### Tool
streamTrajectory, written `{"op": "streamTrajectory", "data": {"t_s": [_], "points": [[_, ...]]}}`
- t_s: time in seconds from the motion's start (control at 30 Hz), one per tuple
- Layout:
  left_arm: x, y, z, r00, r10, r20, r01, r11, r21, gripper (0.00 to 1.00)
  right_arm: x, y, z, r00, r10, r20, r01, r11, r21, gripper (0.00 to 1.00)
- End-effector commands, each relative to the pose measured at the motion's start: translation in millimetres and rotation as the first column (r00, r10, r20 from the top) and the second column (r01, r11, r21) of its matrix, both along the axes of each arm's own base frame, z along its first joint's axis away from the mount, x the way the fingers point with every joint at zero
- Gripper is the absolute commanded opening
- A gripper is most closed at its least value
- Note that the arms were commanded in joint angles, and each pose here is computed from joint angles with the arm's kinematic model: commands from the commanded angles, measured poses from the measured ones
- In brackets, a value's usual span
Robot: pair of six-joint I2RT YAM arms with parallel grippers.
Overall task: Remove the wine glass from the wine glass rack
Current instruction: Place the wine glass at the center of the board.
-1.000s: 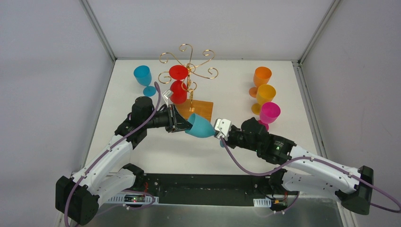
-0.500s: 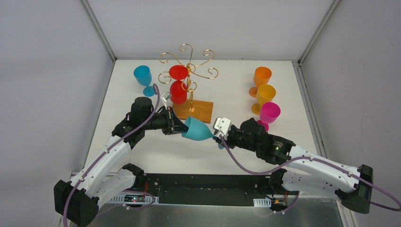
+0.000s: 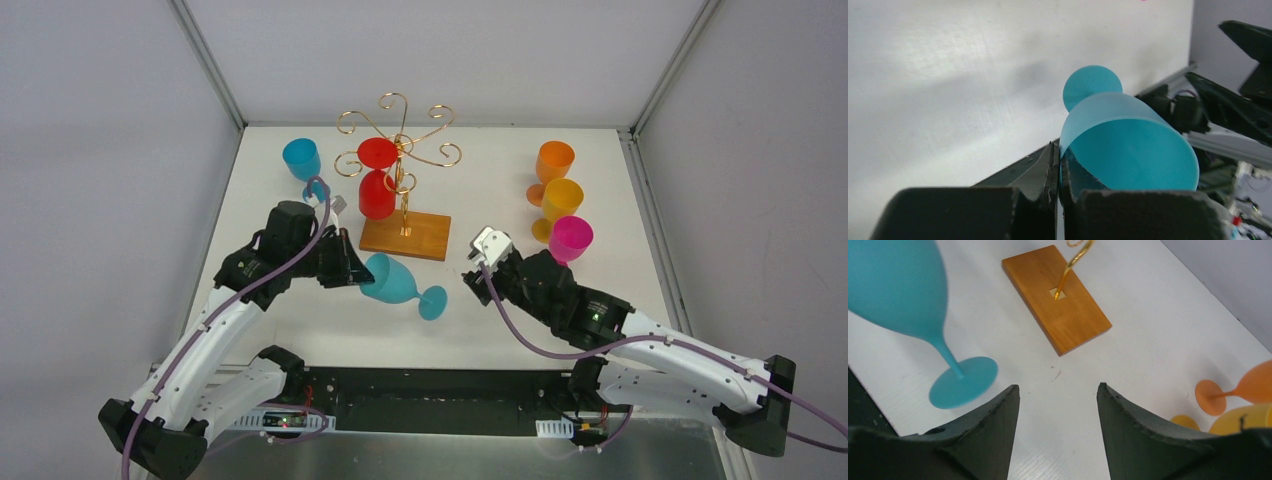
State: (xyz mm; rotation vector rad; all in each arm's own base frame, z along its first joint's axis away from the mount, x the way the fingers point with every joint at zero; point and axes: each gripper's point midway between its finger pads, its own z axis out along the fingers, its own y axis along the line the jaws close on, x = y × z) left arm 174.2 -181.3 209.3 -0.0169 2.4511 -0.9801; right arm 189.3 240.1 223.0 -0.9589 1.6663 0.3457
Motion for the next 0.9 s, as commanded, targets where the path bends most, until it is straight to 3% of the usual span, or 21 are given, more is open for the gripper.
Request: {"op": "streamTrajectory", "data": {"t_s": [0.0,0.27,0.47,0.53,0.87], "points": [[3,48,-6,0.995,0.089,0.033,-0.095,0.961,0.262,0.0,23,-17,16,0.977,-0.212,0.004,0.211,0.973,0.094,0.61],[19,100,-1,0.978,0.194,0.078,-0.208,0.854,0.476,0.0,28,-20,8,0.944,-0.315,-0.099,0.325,0.94,0.103,0.63],[36,135,8,0.952,0.291,0.094,-0.297,0.805,0.514,0.0,28,-19,3,0.923,-0.349,-0.162,0.368,0.923,0.109,0.63],[43,147,13,0.936,0.331,0.118,-0.339,0.765,0.548,0.0,27,-18,3,0.917,-0.356,-0.182,0.381,0.916,0.127,0.63],[84,181,8,0.865,0.482,0.143,-0.452,0.622,0.64,0.0,24,-5,4,0.894,-0.336,-0.298,0.425,0.847,0.318,0.63]]}}
